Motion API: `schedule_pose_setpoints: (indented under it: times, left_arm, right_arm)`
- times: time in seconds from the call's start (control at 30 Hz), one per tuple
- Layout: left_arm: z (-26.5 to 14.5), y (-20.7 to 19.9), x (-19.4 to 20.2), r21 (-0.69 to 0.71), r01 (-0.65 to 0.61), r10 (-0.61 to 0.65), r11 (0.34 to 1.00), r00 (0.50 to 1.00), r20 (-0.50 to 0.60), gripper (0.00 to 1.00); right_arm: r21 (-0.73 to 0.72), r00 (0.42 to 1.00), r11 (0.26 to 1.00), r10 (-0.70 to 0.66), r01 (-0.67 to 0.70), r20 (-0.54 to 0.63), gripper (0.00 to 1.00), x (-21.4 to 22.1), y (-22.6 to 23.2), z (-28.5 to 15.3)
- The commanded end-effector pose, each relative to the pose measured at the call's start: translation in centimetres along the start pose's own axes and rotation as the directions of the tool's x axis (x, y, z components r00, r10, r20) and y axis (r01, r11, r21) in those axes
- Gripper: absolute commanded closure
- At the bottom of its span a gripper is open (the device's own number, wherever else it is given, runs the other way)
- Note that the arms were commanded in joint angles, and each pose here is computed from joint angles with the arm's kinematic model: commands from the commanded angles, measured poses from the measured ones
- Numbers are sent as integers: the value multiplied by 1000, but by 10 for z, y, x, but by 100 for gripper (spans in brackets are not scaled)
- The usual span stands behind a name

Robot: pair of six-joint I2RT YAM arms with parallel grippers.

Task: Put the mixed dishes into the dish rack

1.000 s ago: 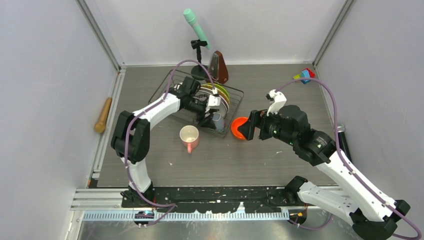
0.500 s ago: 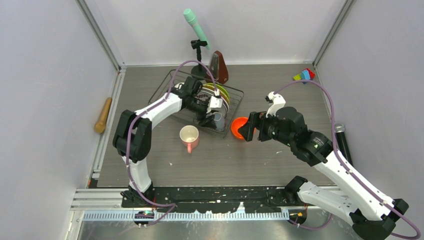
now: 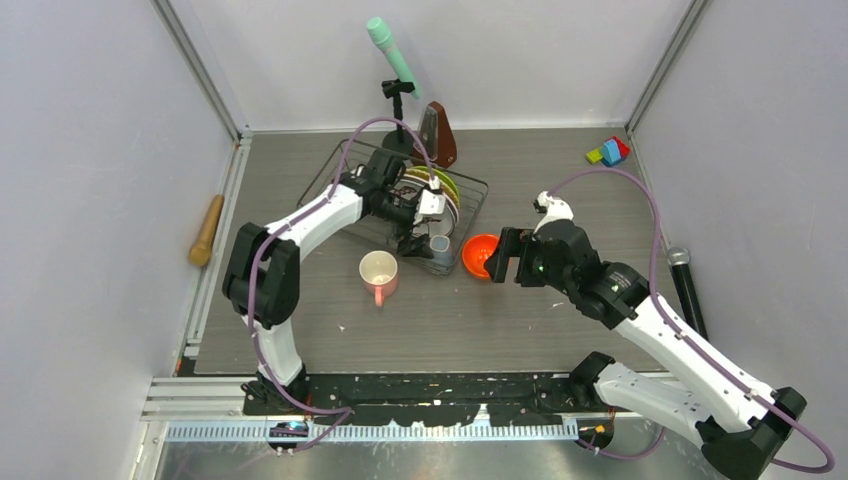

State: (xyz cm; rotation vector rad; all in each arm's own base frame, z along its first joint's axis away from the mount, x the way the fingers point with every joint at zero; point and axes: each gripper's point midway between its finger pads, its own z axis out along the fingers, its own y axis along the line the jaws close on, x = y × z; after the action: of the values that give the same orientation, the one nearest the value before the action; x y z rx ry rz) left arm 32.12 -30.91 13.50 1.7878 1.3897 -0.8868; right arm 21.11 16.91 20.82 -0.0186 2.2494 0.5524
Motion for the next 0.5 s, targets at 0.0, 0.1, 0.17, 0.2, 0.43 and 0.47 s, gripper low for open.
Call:
schedule_pose_setpoints:
  times: [0.0,0.1,0.17,0.2,0.43,0.47]
  left_arm:
    - [-16,-8,-30,-26,13,-13,1000,999,30,0]
    - [-25,-10,-40,-85,94,-89,992,994,56,0]
    - [-31,-18,-48,-94,123,-117,988,991,69,0]
    - [-36,-23,-53,-100,137,-130,985,988,78,0]
    - [-56,-36,-62,-233,394,-372,889,919,132,0]
    - [-61,-33,-63,-274,461,-435,844,887,154,0]
  right_arm:
    - [148,991,981,113,-122,64,6,-5,-26,15]
    - [203,976,956,196,-211,92,9,-2,-39,27]
    - [228,962,936,248,-269,118,12,-1,-46,38]
    - [229,951,926,271,-299,148,13,-5,-48,42]
    - [260,893,859,394,-442,215,22,-8,-56,77]
    - [264,889,852,406,-453,213,25,-6,-56,83]
